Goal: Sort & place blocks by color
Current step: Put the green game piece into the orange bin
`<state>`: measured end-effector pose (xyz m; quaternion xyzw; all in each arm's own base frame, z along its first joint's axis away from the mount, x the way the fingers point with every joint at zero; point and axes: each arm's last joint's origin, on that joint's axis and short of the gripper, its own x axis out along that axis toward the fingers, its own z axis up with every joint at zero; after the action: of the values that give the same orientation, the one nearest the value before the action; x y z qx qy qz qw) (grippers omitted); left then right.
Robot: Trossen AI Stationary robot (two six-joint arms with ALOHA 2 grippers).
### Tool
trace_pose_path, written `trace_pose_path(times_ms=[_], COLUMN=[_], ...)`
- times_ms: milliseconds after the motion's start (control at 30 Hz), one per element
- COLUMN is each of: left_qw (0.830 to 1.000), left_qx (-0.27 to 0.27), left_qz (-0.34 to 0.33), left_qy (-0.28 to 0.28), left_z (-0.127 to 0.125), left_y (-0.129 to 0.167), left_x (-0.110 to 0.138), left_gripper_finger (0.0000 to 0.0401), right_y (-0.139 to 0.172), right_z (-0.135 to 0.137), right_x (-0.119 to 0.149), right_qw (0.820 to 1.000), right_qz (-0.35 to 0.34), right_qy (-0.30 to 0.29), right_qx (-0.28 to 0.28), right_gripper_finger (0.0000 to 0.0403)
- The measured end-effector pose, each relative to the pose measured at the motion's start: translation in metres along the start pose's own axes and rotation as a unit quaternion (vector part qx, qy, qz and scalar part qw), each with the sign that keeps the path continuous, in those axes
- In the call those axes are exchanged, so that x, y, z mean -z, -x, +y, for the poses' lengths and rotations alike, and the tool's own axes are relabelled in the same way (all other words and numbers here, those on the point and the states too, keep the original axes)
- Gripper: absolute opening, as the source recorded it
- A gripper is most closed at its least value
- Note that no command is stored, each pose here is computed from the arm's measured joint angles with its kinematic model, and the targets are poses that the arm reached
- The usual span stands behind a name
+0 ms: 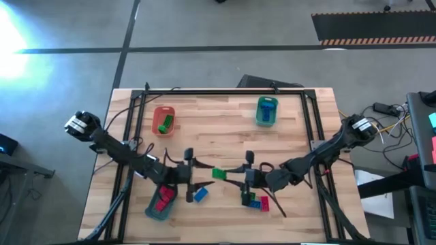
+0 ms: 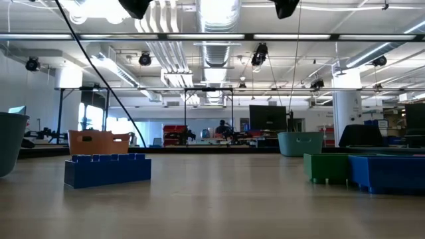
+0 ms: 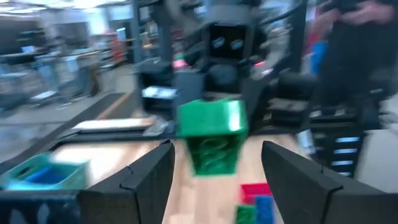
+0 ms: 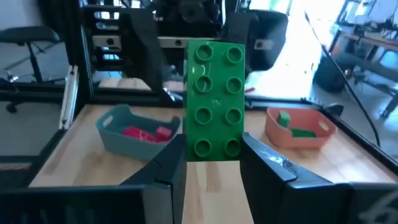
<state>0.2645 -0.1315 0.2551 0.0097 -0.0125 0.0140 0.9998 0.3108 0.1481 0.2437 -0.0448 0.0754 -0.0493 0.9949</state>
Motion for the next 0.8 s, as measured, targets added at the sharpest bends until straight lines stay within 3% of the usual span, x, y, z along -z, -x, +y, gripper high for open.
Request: trace_pose_path(times_ms=[433,667,800], left_qw=[0.997,0.997,0.997], left_qx=[0.024,0.019,0.016], left_qz=[-0.073,-0.08,-0.08], left_qy=[0.011,-0.003,-0.003], left_z=[0.009,0.01,0.011], left_y=[-0.016,-0.018,-0.019], left_x=[-0.003,-0.003,-0.003], left_gripper_finger=[0.0218,0.013,0.0126], right_y=[-0.002,-0.002,-0.002], right_z=[0.0,-0.001,-0.002], right_x=[-0.006,-0.005,-0.005], right_qw=[0.999,0.999,0.999], right_qz=[-0.027,-0.023,-0.02], right_qy=[0.031,0.036,0.04], right_qx=[-0.031,-0.023,-0.005], right_gripper_finger=[0.0107,0.0109,0.0132])
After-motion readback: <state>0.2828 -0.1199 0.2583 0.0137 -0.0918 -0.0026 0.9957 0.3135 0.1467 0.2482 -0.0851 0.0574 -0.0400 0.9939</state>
